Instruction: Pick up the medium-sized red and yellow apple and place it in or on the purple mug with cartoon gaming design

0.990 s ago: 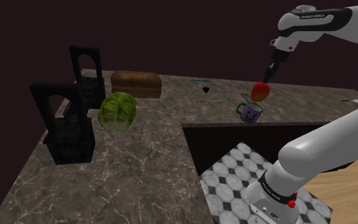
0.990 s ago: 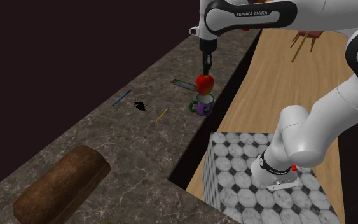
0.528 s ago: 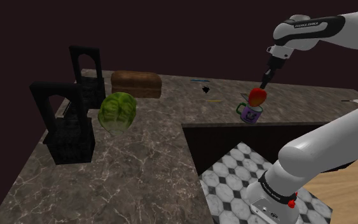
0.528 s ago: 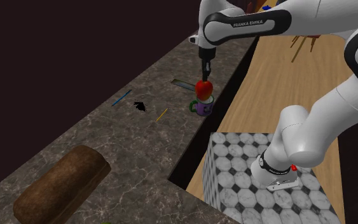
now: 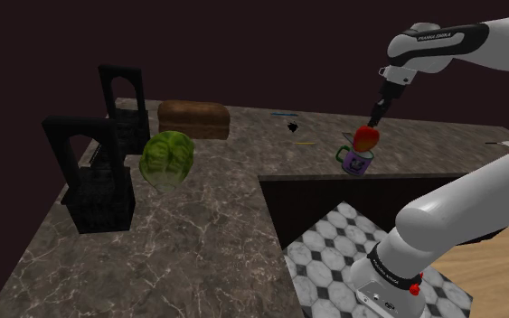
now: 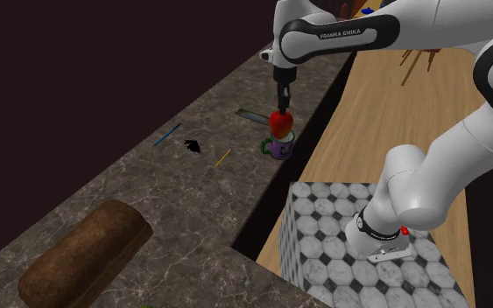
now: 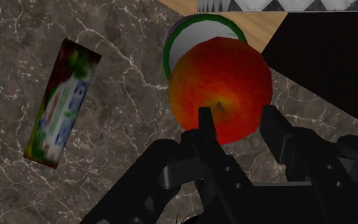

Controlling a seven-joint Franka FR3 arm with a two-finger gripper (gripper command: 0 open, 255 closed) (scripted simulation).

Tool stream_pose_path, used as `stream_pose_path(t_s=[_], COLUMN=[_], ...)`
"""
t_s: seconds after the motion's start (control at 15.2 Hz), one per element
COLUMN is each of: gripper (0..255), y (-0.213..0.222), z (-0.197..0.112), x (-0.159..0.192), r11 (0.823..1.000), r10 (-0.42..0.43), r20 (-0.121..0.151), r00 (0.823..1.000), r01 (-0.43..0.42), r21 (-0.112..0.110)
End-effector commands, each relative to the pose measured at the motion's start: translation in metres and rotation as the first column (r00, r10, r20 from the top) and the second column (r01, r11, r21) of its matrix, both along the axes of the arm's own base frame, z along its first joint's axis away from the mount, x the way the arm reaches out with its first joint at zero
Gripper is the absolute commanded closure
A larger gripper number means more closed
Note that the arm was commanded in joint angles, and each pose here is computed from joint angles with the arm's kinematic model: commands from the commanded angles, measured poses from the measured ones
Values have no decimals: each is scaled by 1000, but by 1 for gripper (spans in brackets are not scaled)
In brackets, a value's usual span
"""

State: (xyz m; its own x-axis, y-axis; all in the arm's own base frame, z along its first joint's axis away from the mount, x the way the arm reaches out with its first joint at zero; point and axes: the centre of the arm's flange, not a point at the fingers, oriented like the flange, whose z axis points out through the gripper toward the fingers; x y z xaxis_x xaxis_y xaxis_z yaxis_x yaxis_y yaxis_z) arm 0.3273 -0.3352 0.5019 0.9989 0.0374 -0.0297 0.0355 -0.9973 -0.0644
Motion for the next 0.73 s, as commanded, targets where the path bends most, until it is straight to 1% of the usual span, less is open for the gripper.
stream_pose_path(t_s=[0.0,0.26,0.53,0.66], gripper=[0,0,0,0], y=[0,0,-3,-3], z=[0,0,50,50], x=[0,0,2,2], r11=[1000,1000,1000,1000], r10=[0,0,0,0], r20=[0,0,0,0], r00=[1000,1000,1000,1000], r01=[0,0,0,0], r21=[0,0,0,0])
